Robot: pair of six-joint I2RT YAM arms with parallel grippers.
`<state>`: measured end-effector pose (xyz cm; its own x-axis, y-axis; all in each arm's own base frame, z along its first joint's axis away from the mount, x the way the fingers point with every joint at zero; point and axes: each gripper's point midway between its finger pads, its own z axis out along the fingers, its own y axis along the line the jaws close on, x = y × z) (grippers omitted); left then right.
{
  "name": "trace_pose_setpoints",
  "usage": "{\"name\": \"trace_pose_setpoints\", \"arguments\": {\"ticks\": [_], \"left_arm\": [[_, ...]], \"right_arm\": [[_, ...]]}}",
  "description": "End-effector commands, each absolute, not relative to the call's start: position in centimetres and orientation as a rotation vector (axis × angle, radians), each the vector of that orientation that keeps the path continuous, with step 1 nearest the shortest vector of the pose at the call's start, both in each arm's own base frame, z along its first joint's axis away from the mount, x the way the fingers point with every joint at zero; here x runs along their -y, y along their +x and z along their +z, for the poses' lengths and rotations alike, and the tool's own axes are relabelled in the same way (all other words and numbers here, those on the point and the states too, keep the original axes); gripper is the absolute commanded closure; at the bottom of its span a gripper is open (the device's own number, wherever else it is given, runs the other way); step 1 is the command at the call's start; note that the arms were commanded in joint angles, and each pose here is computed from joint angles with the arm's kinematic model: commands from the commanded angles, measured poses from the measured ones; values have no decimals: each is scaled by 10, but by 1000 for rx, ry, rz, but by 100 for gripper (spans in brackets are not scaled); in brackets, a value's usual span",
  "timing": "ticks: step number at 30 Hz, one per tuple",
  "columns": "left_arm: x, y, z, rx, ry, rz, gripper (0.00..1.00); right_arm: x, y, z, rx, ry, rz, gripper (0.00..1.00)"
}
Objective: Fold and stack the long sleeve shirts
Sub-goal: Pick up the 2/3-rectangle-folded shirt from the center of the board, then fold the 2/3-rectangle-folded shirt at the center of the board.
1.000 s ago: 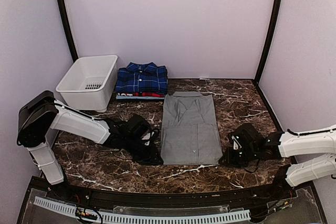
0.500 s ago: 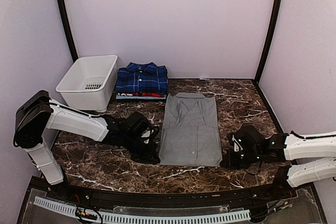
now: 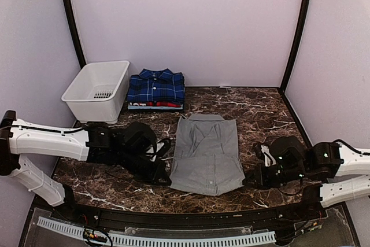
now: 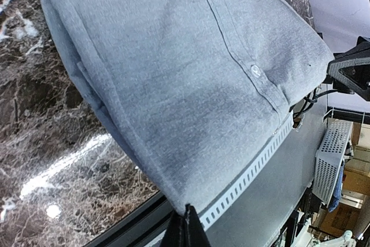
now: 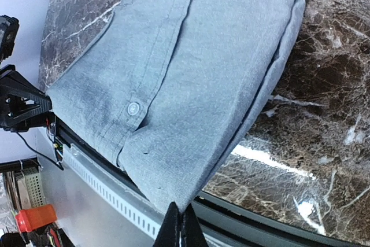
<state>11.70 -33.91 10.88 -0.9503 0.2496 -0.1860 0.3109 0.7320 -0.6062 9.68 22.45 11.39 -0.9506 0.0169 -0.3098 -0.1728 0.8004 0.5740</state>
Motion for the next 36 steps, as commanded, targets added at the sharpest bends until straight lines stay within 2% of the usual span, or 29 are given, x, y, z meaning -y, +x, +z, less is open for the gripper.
{"name": "trace_pose_setpoints", "arguments": {"ticks": [1, 6, 8, 11, 16, 18, 21, 24, 29, 33, 36], "left_arm": [[329, 121, 144, -2789, 440, -992, 100], [335, 153, 179, -2690, 457, -1014, 100], [342, 173, 186, -2656, 461, -1078, 100], [354, 213, 187, -2615, 487, -1102, 100], [358, 320, 175, -2512, 381, -1176, 100], [362, 367, 131, -2560, 323, -1162, 100], [365, 425, 112, -2527, 241, -1176, 100], [364, 467, 87, -2529, 134, -1117, 100], [359, 479, 55, -2569, 60, -1082, 100], [359, 452, 30, -2649, 61, -1081, 100], [361, 423, 35, -2658, 78, -1086, 100]], "right_arm": [[-227, 105, 148, -2628, -70, 882, 100], [-234, 146, 201, -2456, -20, 798, 100], [-229, 182, 226, -2374, 37, 764, 100], [-225, 235, 232, -2301, 76, 763, 100], [-217, 326, 198, -2288, 121, 776, 100], [-207, 365, 162, -2343, 165, 743, 100], [-196, 421, 133, -2370, 200, 719, 100], [-204, 457, 98, -2446, 172, 725, 100], [-219, 462, 47, -2557, 159, 758, 100], [-221, 431, 29, -2610, 150, 739, 100], [-226, 401, 25, -2640, 113, 721, 100]]}}
